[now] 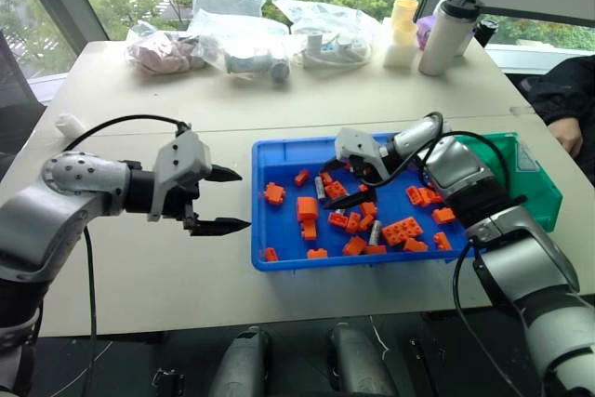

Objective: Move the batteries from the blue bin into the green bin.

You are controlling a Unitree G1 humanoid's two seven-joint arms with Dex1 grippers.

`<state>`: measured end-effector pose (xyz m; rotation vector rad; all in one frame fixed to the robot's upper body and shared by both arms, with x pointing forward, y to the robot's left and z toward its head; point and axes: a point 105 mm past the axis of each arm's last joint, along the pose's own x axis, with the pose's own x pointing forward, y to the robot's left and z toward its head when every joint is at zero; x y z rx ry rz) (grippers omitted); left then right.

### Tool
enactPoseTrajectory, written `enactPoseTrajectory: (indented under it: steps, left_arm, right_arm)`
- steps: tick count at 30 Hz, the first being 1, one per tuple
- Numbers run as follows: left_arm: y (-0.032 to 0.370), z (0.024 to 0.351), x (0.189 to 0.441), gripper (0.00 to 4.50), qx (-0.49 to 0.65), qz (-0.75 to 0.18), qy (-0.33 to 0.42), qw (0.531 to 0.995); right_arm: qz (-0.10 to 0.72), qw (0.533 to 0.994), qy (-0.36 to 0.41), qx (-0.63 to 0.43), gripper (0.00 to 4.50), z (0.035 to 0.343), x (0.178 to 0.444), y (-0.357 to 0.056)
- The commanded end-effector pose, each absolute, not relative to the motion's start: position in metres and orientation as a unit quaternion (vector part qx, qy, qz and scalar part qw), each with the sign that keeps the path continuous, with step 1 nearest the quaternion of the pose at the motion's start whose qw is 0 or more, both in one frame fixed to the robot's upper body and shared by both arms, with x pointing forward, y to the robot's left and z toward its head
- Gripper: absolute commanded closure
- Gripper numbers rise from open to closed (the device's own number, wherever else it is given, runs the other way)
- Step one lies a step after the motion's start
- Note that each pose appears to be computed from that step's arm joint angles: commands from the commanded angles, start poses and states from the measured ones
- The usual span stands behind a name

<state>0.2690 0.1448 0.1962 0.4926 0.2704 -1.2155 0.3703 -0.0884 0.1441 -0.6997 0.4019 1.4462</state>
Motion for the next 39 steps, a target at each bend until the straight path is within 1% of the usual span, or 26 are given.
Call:
enactPoseTrajectory:
  steps: [1, 7, 11, 12, 14, 15, 17, 24, 28, 30, 32, 33, 35, 36, 37, 39]
  left_arm:
    - [0.144, 0.203, 0.267, 0.0, 0.233, -0.558, 0.11, 0.789]
    - [0.143, 0.2, 0.267, 0.0, 0.233, -0.553, 0.112, 0.792]
    - [0.143, 0.197, 0.268, 0.0, 0.239, -0.549, 0.114, 0.793]
    - [0.143, 0.197, 0.268, 0.0, 0.239, -0.549, 0.114, 0.793]
    - [0.143, 0.197, 0.268, 0.0, 0.239, -0.548, 0.113, 0.794]
    - [0.143, 0.197, 0.268, 0.0, 0.24, -0.547, 0.112, 0.794]
    - [0.142, 0.198, 0.269, 0.0, 0.241, -0.547, 0.11, 0.794]
    - [0.14, 0.198, 0.27, 0.0, 0.241, -0.547, 0.107, 0.794]
    - [0.136, 0.201, 0.271, 0.0, 0.231, -0.554, 0.097, 0.794]
    - [0.132, 0.207, 0.271, 0.0, 0.216, -0.56, 0.083, 0.796]
    - [0.124, 0.217, 0.273, 0.0, 0.197, -0.567, 0.058, 0.798]
    - [0.122, 0.219, 0.273, 0.0, 0.191, -0.568, 0.051, 0.799]
    - [0.111, 0.227, 0.275, 0.0, 0.173, -0.578, 0.028, 0.797]
    - [0.105, 0.23, 0.277, 0.0, 0.166, -0.584, 0.018, 0.794]
    - [0.1, 0.232, 0.278, 0.0, 0.161, -0.59, 0.01, 0.791]
    - [0.089, 0.232, 0.281, 0.0, 0.155, -0.605, 0.002, 0.781]
  right_arm:
    - [0.643, 0.677, 0.157, -0.321, 0.06, 0.155, 0.377, -0.081]
    - [0.641, 0.673, 0.166, -0.329, 0.06, 0.145, 0.383, -0.077]
    - [0.628, 0.665, 0.182, -0.361, 0.06, 0.132, 0.387, -0.082]
    - [0.625, 0.665, 0.183, -0.365, 0.28, 0.13, 0.388, -0.083]
    - [0.63, 0.664, 0.184, -0.358, 0.91, 0.13, 0.387, -0.082]
    - [0.631, 0.661, 0.184, -0.361, 1.32, 0.129, 0.387, -0.083]
    - [0.634, 0.659, 0.182, -0.362, 2.28, 0.129, 0.386, -0.082]
    - [0.633, 0.672, 0.162, -0.348, 2.28, 0.139, 0.388, -0.078]
    - [0.616, 0.709, 0.106, -0.327, 2.28, 0.176, 0.393, -0.08]
    - [0.597, 0.736, 0.076, -0.31, 2.28, 0.198, 0.394, -0.089]
    - [0.566, 0.776, 0.041, -0.276, 2.28, 0.225, 0.392, -0.106]
    - [0.557, 0.787, 0.031, -0.265, 2.28, 0.233, 0.391, -0.111]
    - [0.5, 0.837, 0.001, -0.224, 2.28, 0.26, 0.388, -0.139]
    - [0.46, 0.863, -0.006, -0.21, 2.28, 0.269, 0.386, -0.16]
    - [0.423, 0.884, -0.009, -0.202, 2.28, 0.274, 0.383, -0.179]
    - [0.34, 0.92, 0.004, -0.195, 2.28, 0.275, 0.374, -0.22]
